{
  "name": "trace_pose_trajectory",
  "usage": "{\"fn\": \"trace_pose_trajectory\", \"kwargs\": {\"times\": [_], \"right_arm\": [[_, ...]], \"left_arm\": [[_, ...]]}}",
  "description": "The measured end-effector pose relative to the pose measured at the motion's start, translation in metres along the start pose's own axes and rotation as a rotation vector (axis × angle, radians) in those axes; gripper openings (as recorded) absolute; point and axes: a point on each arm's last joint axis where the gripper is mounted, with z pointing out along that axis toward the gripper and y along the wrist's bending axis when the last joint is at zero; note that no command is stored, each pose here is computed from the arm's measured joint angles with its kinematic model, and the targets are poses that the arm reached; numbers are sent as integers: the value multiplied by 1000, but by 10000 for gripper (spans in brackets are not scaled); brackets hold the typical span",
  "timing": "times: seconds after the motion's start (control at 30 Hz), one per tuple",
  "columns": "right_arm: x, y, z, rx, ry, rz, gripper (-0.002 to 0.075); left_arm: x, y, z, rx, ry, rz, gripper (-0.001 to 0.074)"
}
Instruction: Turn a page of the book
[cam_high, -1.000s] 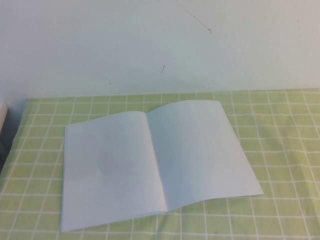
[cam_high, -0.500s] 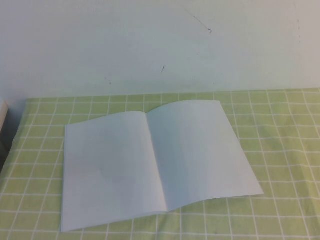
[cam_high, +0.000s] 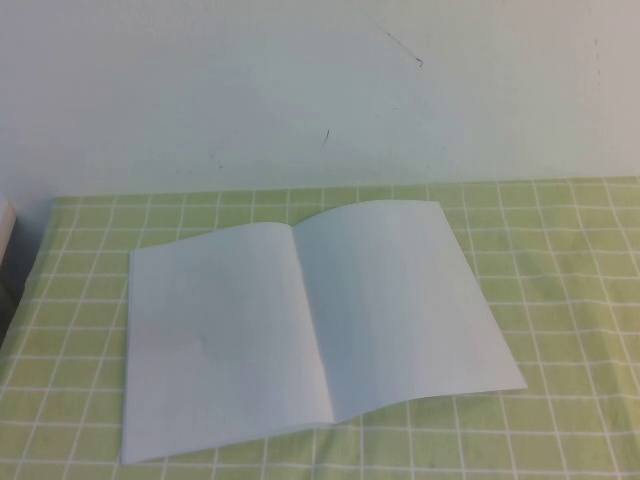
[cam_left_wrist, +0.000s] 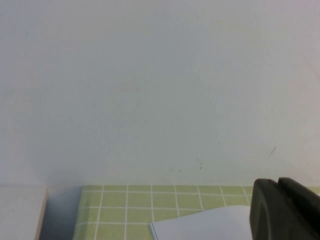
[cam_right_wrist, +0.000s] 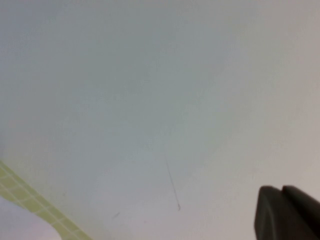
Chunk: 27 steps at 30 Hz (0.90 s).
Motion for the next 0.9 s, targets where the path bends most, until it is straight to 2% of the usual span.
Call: {"fn": "trace_pose_trajectory", "kwargs": {"times": [0.2,0.33,0.43,0.6,0.73,0.9], "right_arm": [[59,15,-5,105,155,81,-3],[86,21,-19,197,214,47,-3],[108,30,-26,238,267,150,-3],[152,49,-44,278,562,279,-3],[173,58,-57,339,692,299,-3],[175,57,-60,385,714,299,-3]], "left_arm": [[0,0,0,0,0,0,-4],[0,0,0,2,0,0,-4],[0,0,0,2,0,0,-4],[0,0,0,4,0,0,-4],[0,0,0,4,0,0,-4],[0,-1,0,9,-1,0,-4]]}}
